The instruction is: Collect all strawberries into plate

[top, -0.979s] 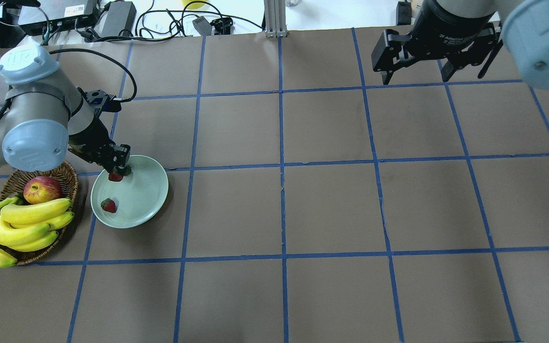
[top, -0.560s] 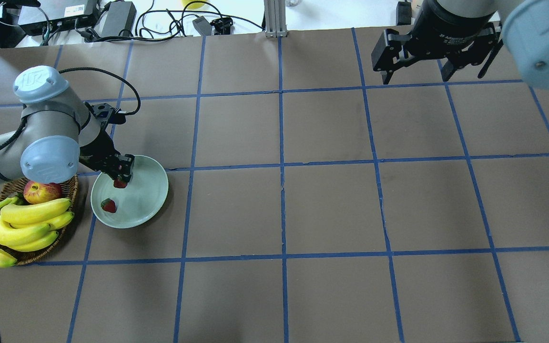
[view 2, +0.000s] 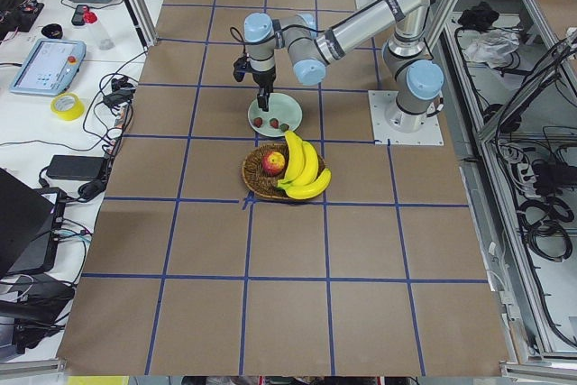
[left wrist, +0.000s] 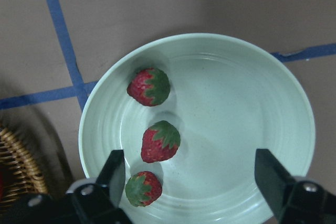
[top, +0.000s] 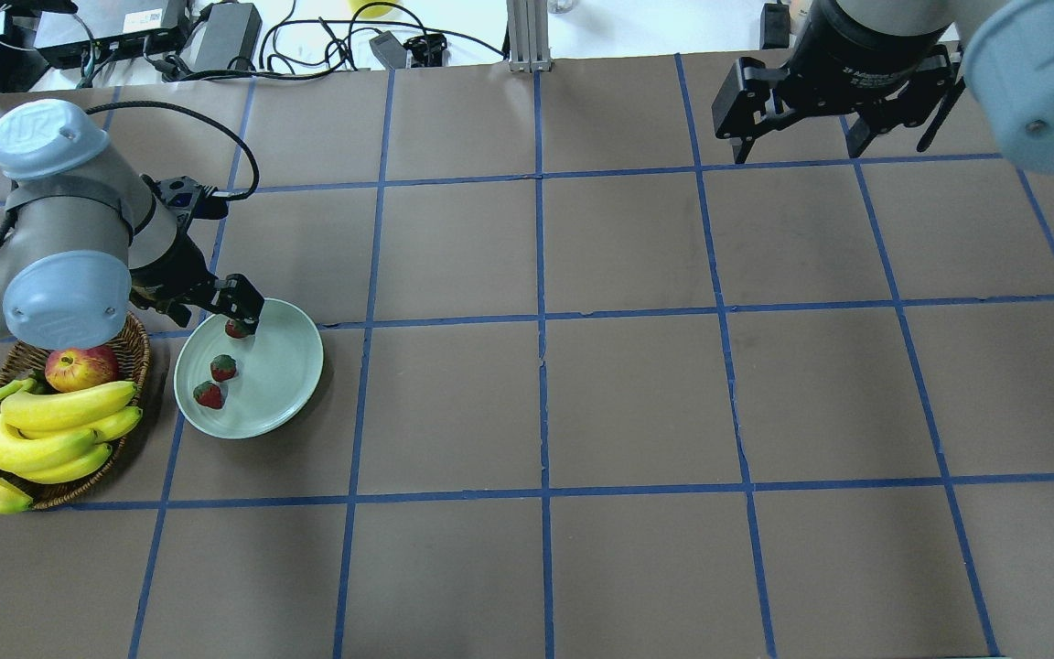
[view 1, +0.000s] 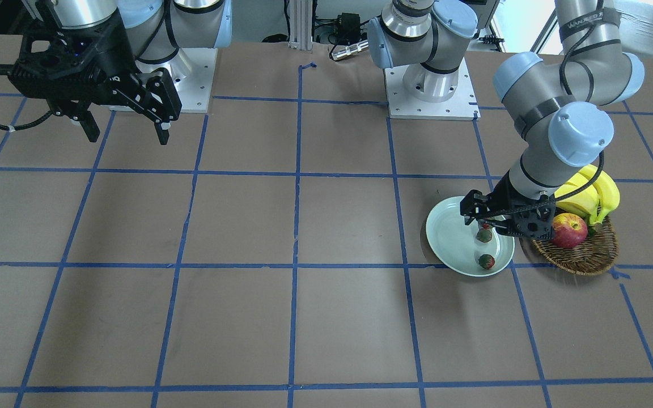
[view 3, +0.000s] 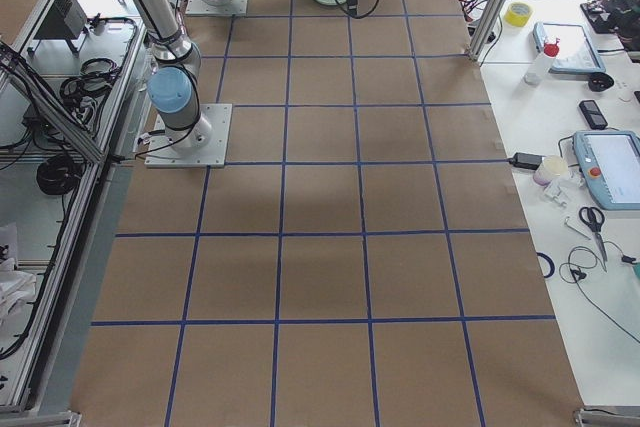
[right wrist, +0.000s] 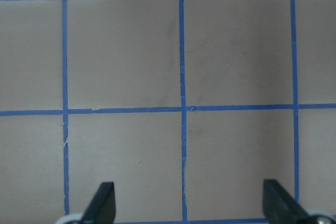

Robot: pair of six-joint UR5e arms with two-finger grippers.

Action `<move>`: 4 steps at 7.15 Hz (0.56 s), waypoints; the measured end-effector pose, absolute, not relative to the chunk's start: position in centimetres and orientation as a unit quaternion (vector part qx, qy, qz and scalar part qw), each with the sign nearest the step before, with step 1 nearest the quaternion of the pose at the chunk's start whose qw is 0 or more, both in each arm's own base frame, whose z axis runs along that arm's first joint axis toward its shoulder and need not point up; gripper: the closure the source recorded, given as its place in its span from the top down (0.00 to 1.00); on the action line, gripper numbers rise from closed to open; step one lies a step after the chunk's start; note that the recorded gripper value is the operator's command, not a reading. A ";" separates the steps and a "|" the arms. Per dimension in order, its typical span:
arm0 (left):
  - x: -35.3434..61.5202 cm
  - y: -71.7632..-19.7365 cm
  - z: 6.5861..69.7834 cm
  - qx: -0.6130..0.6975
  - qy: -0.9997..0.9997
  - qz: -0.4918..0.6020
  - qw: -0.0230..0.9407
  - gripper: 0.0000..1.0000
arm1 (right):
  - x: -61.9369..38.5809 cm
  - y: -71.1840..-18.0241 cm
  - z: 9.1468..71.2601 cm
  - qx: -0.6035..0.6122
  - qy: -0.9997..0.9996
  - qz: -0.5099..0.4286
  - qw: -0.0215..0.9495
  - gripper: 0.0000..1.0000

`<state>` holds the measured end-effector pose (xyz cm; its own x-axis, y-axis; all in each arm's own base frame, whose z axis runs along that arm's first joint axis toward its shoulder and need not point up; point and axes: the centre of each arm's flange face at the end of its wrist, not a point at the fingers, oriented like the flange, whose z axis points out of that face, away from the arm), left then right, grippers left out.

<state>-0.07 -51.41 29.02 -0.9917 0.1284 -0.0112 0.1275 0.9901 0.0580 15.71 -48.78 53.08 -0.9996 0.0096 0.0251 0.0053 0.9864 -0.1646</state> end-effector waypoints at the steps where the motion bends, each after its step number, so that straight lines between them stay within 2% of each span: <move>1: -2.1 -50.7 32.5 0.053 0.998 0.031 0.004 0.92 | 15.7 -48.8 53.1 -0.004 -0.996 0.083 0.013 1.00; 4: -11.3 -48.1 43.1 0.014 1.000 0.006 0.013 0.93 | 15.7 -48.8 53.1 -0.004 -0.996 0.083 0.013 1.00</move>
<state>-11.31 -48.08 43.11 -0.9993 0.0291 -0.0252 0.0288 0.9995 0.0124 15.69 -48.79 53.11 -0.9996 0.0100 0.0251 0.0057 0.9862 -0.1652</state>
